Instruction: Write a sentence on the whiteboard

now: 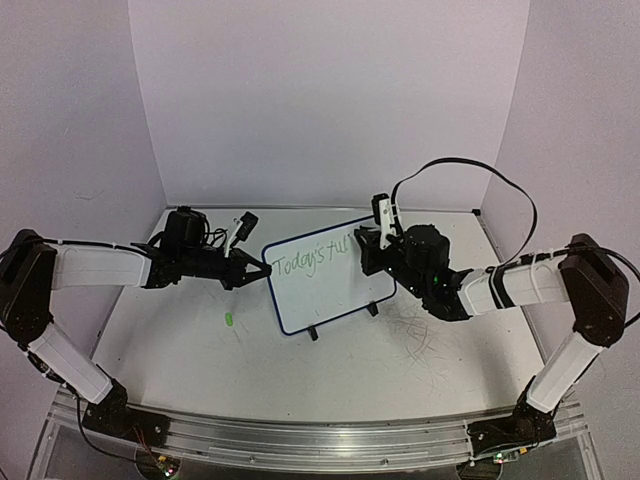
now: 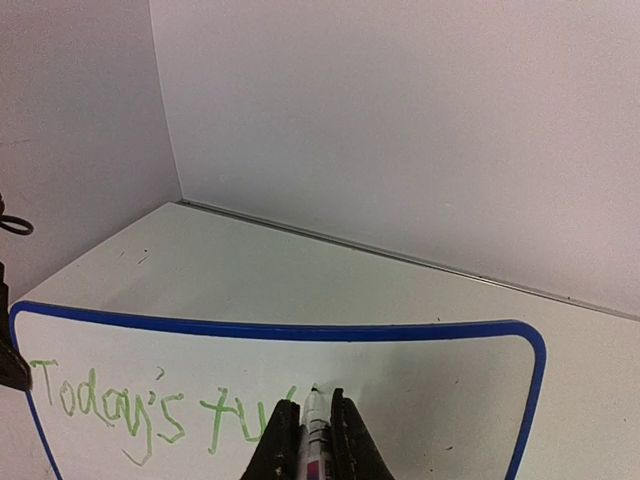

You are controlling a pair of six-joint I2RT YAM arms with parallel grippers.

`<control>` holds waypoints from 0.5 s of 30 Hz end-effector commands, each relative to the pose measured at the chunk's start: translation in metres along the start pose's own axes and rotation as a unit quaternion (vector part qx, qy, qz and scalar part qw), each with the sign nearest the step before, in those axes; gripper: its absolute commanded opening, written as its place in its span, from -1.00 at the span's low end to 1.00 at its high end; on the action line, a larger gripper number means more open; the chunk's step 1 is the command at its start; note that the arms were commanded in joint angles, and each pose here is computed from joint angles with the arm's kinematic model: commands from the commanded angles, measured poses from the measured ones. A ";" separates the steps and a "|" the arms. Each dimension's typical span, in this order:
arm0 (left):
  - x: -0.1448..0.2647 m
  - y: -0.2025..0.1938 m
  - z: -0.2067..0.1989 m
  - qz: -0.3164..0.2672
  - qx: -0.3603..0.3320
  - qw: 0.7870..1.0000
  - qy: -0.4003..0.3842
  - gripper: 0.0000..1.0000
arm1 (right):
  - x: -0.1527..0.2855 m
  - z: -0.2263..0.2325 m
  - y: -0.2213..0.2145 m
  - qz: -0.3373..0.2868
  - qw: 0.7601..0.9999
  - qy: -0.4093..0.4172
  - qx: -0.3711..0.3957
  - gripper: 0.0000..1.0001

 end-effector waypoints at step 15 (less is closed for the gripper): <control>0.004 0.005 0.010 0.004 -0.048 0.998 0.040 -1.00 | 0.003 -0.006 -0.014 0.016 1.000 -0.007 -0.010 -1.00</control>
Point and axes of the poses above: each gripper's point midway between its finger pads, its own x axis back along the fingers, its own z axis along the line the jaws close on, y = z × x, the point moved 1 cm from there along x, back along the fingers, and after that the axes turned 8 degrees about -x, right-handed, at the moved point
